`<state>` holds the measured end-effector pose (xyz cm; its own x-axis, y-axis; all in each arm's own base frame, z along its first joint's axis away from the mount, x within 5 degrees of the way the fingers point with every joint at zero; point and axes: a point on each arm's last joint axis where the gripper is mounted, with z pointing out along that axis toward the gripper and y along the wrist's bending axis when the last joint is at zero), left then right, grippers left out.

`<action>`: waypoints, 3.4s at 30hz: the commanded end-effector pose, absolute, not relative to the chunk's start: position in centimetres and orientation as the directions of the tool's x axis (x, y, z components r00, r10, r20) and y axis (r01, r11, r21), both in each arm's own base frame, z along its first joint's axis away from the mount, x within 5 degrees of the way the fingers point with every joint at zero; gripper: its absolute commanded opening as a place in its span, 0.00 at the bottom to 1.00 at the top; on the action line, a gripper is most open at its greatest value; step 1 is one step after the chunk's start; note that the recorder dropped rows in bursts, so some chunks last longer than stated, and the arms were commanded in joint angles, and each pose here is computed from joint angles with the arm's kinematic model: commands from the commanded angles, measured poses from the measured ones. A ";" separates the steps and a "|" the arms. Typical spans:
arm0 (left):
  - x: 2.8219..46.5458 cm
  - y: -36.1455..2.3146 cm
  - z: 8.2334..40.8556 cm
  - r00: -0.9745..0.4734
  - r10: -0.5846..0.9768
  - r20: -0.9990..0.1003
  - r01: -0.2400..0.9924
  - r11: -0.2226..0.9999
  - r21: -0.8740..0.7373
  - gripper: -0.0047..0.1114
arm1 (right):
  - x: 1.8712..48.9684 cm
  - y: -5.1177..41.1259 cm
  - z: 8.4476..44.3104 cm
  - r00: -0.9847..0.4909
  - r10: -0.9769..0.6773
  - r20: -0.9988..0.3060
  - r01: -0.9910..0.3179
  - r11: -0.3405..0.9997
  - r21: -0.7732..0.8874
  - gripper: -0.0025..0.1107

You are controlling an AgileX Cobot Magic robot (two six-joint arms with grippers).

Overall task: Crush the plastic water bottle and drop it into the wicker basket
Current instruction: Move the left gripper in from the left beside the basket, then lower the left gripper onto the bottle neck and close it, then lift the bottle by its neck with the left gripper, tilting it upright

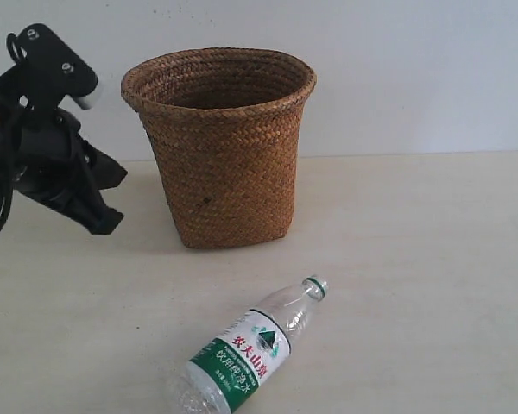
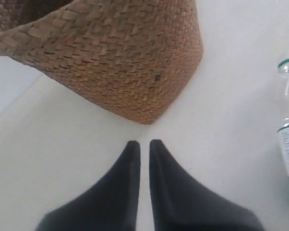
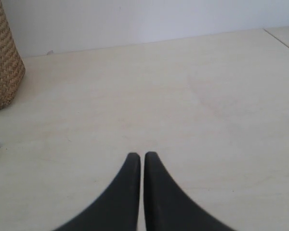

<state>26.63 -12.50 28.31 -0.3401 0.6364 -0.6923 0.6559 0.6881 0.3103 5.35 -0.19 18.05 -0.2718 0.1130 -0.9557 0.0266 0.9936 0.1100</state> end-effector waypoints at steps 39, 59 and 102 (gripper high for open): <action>32.7 -28.0 19.9 -0.231 0.677 -0.698 0.932 0.359 0.040 0.45 | 5.3 -0.2 18.1 -0.266 0.106 -0.958 0.031 0.994 0.102 0.02; 34.3 -30.2 14.3 -0.387 0.708 -0.591 0.909 0.401 -0.114 0.45 | 5.3 -0.2 18.1 -0.266 0.111 -0.958 0.032 0.994 0.106 0.02; 34.0 -29.5 11.5 -0.372 0.842 -0.391 0.928 0.344 -0.143 0.08 | 5.3 -0.2 18.1 -0.265 0.113 -0.957 0.033 0.994 0.108 0.02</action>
<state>34.29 -29.96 11.50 -0.3939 0.8025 -0.4481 0.9183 0.3650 -0.1534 5.35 -0.19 18.05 -0.2718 0.1150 -0.9555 0.0271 0.9934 0.1118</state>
